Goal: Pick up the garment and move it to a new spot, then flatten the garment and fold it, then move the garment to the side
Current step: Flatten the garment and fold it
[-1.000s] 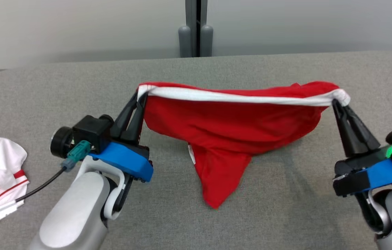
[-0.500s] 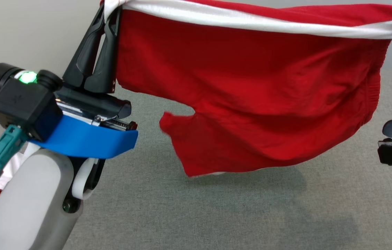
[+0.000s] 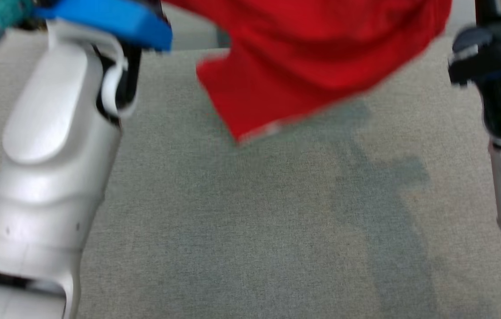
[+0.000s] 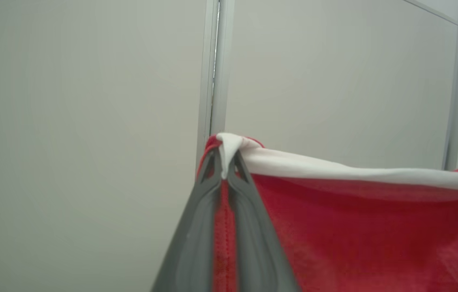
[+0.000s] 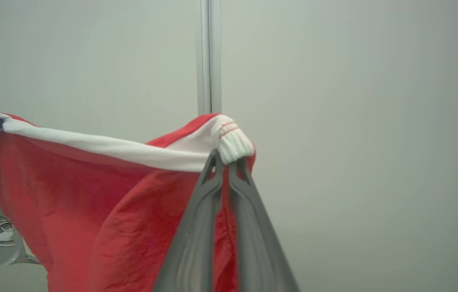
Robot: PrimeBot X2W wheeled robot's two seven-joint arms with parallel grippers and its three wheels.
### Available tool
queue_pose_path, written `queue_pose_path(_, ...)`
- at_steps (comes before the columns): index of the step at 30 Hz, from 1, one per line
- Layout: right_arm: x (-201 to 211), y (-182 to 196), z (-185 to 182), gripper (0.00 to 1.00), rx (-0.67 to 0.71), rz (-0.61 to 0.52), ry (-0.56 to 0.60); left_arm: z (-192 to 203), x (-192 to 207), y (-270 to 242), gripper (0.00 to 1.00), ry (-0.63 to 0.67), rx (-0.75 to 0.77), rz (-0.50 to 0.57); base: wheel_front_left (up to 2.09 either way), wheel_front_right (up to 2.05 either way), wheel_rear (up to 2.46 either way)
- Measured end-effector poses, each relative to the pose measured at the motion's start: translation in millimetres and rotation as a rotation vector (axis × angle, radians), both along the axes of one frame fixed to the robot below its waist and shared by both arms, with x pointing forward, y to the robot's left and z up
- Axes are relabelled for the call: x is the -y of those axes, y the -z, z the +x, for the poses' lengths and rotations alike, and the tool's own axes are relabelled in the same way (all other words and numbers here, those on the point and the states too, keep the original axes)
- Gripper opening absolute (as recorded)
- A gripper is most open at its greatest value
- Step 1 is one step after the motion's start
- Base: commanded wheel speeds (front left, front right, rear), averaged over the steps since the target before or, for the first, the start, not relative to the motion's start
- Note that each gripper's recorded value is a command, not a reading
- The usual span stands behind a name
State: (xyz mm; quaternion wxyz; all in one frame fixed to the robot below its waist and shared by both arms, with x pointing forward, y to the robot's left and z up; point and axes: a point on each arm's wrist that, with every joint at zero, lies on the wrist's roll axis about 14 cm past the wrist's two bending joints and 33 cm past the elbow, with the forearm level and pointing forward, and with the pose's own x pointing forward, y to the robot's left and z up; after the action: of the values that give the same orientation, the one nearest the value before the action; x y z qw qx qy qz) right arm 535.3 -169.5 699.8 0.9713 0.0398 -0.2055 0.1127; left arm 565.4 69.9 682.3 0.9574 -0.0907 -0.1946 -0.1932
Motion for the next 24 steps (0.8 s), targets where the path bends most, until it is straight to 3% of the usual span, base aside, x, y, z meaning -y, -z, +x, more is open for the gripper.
queue_pose_path(4, -12.0, -9.4, 28.6, 0.0, 0.015, 0.05, -0.019, 23.7, -5.8, -23.8, 0.0, -0.05, 0.032, -0.027, 0.0, 0.0, 0.0)
queue_pose_path(7, -23.7, 7.8, 44.7, 0.0, -0.04, 0.057, -0.033, 33.6, -18.5, -21.9, 0.0, -0.106, 0.015, -0.051, 0.0, 0.0, 0.0)
queue_pose_path(14, -50.5, 109.7, 57.2, 0.0, -0.291, 0.035, -0.057, 33.6, -33.5, 131.3, 0.0, -0.186, -0.357, 0.013, 0.0, 0.0, 0.0)
queue_pose_path(19, -63.6, 212.6, 30.2, 0.0, -0.538, 0.031, -0.079, 4.4, -36.6, 221.2, 0.0, -0.186, -0.579, 0.033, 0.0, 0.0, 0.0)
queue_pose_path(22, -69.4, 251.3, 8.8, 0.0, -0.63, 0.058, -0.094, -12.5, -39.7, 244.3, 0.0, -0.182, -0.62, 0.026, 0.0, 0.0, 0.0)
queue_pose_path(24, -77.3, 258.0, -2.2, 0.0, -0.634, 0.077, -0.119, -24.9, -39.7, 252.5, 0.0, -0.173, -0.622, 0.019, 0.0, 0.0, 0.0)
